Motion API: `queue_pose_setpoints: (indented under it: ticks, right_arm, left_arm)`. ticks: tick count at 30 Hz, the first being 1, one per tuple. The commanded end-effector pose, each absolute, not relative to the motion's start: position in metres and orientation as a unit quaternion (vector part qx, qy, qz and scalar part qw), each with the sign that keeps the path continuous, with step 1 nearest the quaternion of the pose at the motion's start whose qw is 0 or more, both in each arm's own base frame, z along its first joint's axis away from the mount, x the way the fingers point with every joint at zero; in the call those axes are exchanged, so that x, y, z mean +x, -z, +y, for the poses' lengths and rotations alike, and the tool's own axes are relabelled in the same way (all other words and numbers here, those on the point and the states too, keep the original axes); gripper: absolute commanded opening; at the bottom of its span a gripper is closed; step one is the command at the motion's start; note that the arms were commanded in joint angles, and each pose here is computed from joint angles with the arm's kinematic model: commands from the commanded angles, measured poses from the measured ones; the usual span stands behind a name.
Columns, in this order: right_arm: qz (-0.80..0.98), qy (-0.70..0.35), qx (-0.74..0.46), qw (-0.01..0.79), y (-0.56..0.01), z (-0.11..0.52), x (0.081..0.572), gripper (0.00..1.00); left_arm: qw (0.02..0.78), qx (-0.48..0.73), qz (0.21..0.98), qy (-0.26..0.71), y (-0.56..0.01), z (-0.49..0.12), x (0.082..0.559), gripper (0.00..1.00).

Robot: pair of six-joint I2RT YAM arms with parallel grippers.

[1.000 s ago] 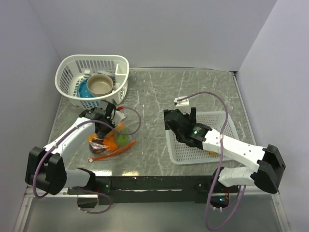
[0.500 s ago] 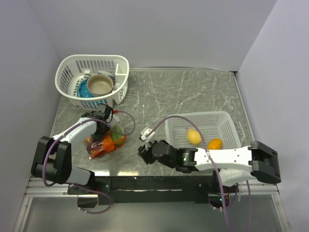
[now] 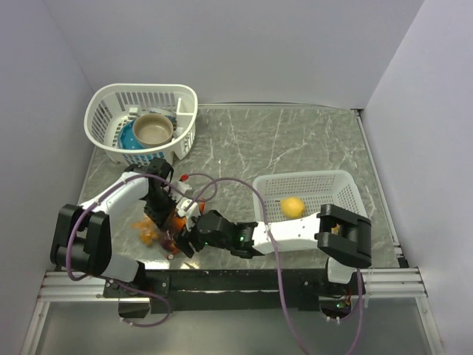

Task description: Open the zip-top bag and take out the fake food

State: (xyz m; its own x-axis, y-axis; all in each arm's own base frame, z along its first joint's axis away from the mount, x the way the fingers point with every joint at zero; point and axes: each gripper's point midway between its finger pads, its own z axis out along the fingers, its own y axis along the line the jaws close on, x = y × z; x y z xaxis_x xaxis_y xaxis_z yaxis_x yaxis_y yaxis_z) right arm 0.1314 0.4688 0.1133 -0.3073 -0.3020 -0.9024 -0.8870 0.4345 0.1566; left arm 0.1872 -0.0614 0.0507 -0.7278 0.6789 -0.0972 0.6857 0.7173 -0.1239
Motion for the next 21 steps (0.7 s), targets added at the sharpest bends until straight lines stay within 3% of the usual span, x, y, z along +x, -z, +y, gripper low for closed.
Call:
queue_pose_setpoints:
  ticks: [1, 11, 16, 21]
  right_arm:
    - [0.732, -0.35, -0.375, 0.449, -0.13, 0.477, 0.157, 0.81]
    - [0.745, -0.329, -0.366, 0.45, -0.112, 0.425, 0.155, 0.79]
    - [0.747, -0.325, -0.376, 0.442, -0.099, 0.427, 0.154, 0.79]
    - [0.74, -0.313, -0.387, 0.453, -0.098, 0.441, 0.167, 0.86]
  left_arm:
    - [-0.005, 0.379, 0.919, 0.113, -0.052, -0.067, 0.163, 0.01]
    - [-0.011, 0.387, 0.922, -0.011, -0.012, -0.024, 0.18, 0.01]
    - [-0.004, 0.383, 0.924, -0.006, -0.016, -0.032, 0.194, 0.01]
    - [0.004, 0.403, 0.915, -0.004, -0.025, -0.048, 0.203, 0.01]
